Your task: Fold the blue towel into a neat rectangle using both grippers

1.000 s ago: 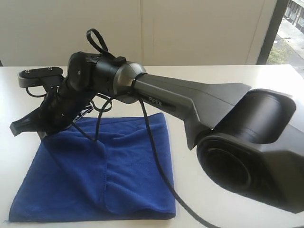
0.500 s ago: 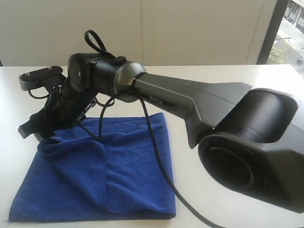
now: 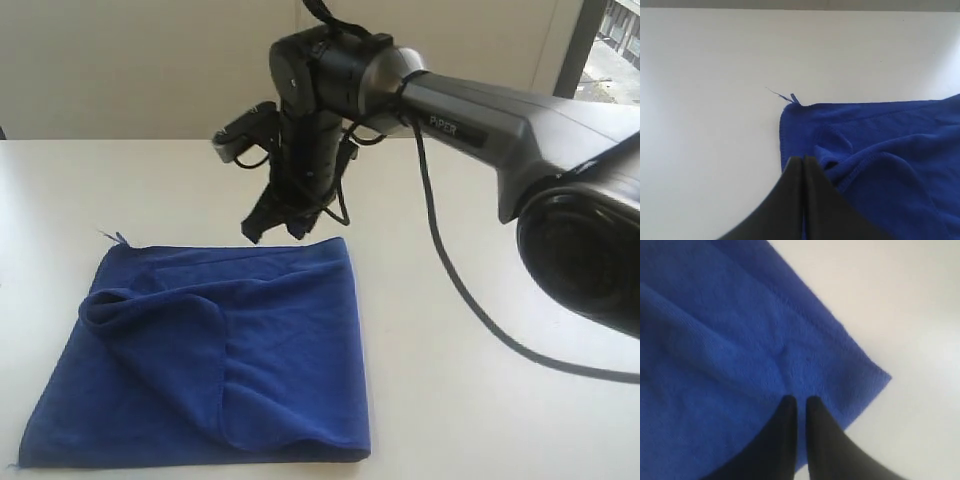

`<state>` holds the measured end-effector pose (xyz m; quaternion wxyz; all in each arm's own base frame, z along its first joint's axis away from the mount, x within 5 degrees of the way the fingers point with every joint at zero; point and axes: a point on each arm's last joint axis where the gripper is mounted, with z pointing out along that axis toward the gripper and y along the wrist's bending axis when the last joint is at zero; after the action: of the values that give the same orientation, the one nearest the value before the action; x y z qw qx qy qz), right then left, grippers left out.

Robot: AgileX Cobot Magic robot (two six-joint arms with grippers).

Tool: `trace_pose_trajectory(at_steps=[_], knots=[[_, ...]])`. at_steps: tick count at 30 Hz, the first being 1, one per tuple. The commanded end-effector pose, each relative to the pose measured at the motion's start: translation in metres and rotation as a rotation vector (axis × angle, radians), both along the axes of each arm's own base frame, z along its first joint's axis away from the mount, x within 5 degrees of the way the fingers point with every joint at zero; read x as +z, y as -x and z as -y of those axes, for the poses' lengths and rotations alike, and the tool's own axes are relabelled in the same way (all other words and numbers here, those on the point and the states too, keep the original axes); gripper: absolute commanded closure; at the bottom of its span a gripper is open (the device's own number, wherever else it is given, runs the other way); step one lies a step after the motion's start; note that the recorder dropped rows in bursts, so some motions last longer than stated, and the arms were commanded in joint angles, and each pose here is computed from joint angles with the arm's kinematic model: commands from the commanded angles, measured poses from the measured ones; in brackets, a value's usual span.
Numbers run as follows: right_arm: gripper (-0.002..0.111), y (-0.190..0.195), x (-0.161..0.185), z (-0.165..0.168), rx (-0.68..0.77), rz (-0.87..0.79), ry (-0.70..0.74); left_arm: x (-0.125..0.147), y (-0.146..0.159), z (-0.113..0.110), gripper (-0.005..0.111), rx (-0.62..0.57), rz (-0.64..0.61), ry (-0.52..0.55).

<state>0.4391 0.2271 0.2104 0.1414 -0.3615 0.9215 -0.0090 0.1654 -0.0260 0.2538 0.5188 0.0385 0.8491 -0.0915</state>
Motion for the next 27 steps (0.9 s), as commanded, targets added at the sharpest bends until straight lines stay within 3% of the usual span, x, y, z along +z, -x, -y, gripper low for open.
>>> trace_pose_trajectory(at_steps=[1, 11, 17, 22, 24, 27], knots=[[0.108, 0.008, -0.028, 0.010, 0.029, -0.110, 0.030, -0.005, 0.005, 0.004, 0.107, -0.042, -0.060, 0.036], [0.108, 0.028, -0.074, 0.016, 0.047, -0.235, 0.039, -0.009, 0.009, 0.009, 0.107, -0.096, -0.117, 0.051], [0.108, 0.043, -0.103, 0.049, -0.036, -0.286, 0.282, -0.011, 0.011, 0.012, 0.107, -0.130, -0.145, 0.051], [0.108, 0.044, -0.107, 0.081, -0.084, -0.300, 0.332, -0.014, 0.015, 0.016, 0.107, -0.196, -0.190, 0.041], [0.108, 0.042, -0.104, 0.085, -0.093, -0.287, 0.317, -0.011, 0.014, 0.016, 0.107, -0.198, -0.183, 0.046], [0.108, 0.038, -0.097, 0.083, -0.081, -0.234, 0.286, 0.015, 0.006, 0.026, 0.107, -0.326, -0.141, 0.029]])
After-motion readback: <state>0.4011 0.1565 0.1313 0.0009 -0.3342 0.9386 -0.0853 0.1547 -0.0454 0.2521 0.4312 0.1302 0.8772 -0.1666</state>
